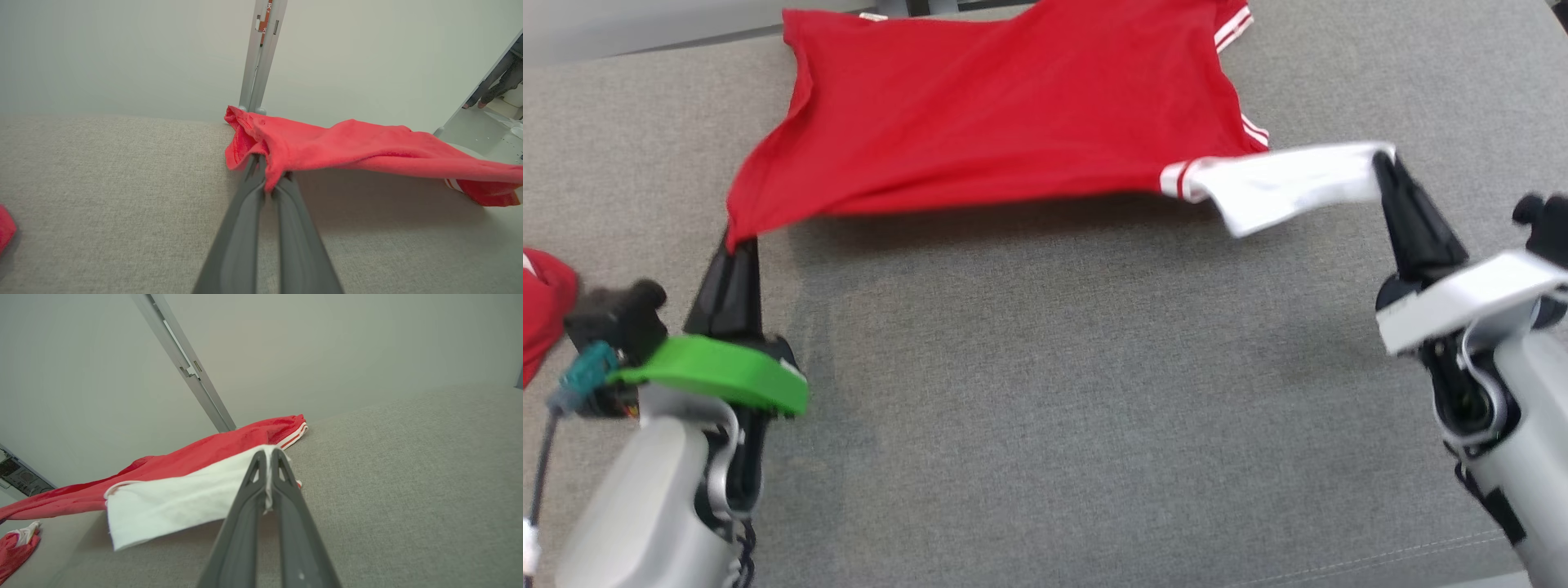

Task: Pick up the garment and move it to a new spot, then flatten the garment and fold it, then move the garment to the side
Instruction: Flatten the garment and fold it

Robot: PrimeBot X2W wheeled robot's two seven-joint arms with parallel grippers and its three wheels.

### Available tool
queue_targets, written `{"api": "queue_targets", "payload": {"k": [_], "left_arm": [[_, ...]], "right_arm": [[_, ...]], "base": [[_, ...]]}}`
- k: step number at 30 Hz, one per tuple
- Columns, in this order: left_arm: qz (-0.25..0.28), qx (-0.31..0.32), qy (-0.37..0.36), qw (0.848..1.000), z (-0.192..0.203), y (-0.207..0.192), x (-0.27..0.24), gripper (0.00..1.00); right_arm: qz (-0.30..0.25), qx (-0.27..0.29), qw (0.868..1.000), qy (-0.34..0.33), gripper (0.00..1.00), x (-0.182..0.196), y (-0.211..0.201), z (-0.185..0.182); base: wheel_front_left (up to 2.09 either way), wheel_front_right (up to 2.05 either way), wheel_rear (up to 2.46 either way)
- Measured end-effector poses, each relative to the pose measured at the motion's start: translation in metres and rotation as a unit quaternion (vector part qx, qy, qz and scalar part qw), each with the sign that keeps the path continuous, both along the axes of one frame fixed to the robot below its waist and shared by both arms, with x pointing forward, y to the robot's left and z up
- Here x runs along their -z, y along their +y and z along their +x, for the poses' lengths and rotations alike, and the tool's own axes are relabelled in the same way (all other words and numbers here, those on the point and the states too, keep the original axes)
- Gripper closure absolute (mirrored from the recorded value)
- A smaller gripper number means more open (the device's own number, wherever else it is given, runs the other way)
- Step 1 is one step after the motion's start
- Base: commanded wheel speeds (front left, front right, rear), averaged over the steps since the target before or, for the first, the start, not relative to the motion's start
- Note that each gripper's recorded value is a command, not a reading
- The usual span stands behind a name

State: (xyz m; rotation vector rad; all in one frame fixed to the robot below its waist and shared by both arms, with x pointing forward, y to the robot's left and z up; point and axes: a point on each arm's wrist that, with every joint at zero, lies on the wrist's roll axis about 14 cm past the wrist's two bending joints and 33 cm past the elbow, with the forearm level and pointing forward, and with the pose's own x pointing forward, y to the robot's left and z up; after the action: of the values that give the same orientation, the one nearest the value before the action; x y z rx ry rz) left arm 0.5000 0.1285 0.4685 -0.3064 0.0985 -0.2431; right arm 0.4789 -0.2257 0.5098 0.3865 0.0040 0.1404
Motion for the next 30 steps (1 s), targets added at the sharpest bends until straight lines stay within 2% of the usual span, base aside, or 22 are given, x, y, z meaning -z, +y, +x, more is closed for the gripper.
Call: {"api": "queue_targets", "payload": {"k": [10, 17, 22, 30], "left_arm": [[-0.006, -0.023, 0.098, 0.995, -0.102, 0.005, 0.059, 1.0], [-0.018, -0.045, 0.13, 0.99, -0.146, 0.012, 0.073, 1.0], [-0.012, -0.05, 0.14, 0.989, -0.164, 0.015, 0.078, 1.0], [-0.002, -0.037, 0.142, 0.989, -0.172, 0.009, 0.08, 1.0]], "right_arm": [[0.041, 0.02, 0.993, 0.112, 1.0, 0.065, 0.01, -0.109], [0.039, 0.035, 0.986, 0.159, 1.0, 0.074, 0.013, -0.167], [0.044, 0.047, 0.982, 0.178, 1.0, 0.071, 0.015, -0.191], [0.054, 0.048, 0.982, 0.176, 1.0, 0.061, 0.023, -0.184]], "base": [[0.0, 0.0, 0.0], [0.0, 0.0, 0.0], [0.0, 0.0, 0.0], [0.0, 0.0, 0.0]]}}
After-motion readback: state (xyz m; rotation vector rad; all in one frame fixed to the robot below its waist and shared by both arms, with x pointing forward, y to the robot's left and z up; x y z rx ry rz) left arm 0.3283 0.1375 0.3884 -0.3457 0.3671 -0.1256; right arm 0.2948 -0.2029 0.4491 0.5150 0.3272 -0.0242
